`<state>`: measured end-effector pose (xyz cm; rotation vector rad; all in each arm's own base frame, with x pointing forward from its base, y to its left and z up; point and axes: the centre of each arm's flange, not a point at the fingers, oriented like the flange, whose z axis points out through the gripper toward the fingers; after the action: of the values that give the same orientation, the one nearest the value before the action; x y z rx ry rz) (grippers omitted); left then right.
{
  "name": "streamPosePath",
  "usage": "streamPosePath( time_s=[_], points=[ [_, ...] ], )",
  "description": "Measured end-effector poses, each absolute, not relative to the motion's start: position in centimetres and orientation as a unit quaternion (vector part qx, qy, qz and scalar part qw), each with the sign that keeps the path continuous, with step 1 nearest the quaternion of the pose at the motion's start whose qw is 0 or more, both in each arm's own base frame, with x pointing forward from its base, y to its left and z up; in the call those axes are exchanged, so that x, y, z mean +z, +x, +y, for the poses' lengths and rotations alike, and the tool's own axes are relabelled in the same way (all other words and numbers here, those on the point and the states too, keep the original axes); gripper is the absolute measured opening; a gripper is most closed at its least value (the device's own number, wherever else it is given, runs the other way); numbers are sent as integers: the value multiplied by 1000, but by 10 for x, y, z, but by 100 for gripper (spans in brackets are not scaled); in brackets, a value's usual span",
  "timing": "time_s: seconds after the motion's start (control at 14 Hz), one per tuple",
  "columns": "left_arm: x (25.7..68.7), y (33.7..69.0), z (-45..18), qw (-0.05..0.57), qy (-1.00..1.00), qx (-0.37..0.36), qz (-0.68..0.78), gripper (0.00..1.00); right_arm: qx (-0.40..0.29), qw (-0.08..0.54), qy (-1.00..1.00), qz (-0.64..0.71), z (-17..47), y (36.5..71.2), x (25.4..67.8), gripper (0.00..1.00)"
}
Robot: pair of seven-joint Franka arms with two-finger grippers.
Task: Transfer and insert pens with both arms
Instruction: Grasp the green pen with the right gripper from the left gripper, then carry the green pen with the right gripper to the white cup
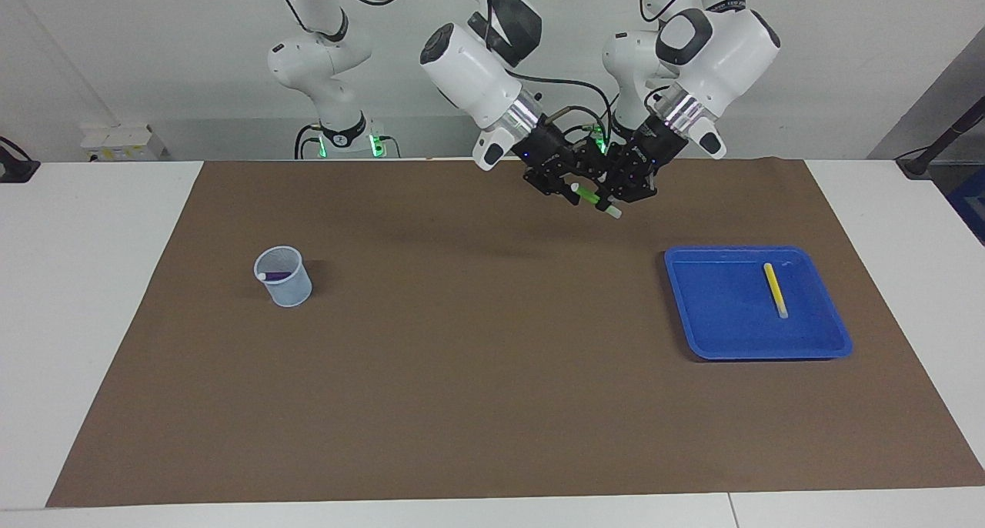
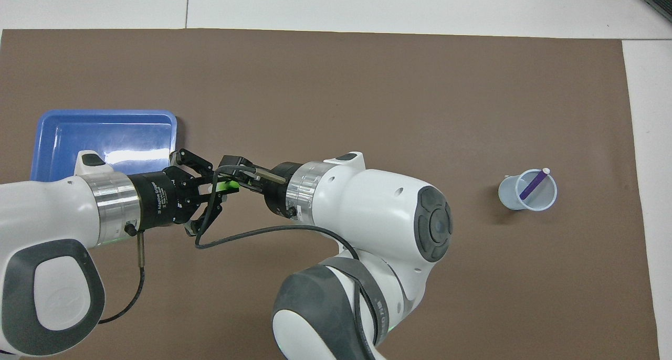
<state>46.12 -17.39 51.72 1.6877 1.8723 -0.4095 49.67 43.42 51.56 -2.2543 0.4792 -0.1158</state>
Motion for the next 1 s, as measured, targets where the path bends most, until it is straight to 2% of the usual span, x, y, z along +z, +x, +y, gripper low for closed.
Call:
streamPosePath(
  time_s=[0.07,0.14,0.29,0.43,0.57,1.0],
  points=[
    [517,461,-174,290,632,-153,702,17,-45,405,-893,190,435,496,515,60],
    [517,461,-174,290,632,-153,702,17,-45,404,-894,189,435,496,515,60],
    [517,461,-174,290,632,-154,702,17,-44,404,-894,190,435,496,513,41],
    [518,461,-173,290,632,-153,702,17,-44,403,-894,190,435,497,512,36],
    [519,462,-170,293,630,-151,703,17,-42,401,-895,191,434,497,509,19],
    [519,462,-171,294,630,-150,704,17,-42,401,-895,191,434,498,510,19]
  ],
)
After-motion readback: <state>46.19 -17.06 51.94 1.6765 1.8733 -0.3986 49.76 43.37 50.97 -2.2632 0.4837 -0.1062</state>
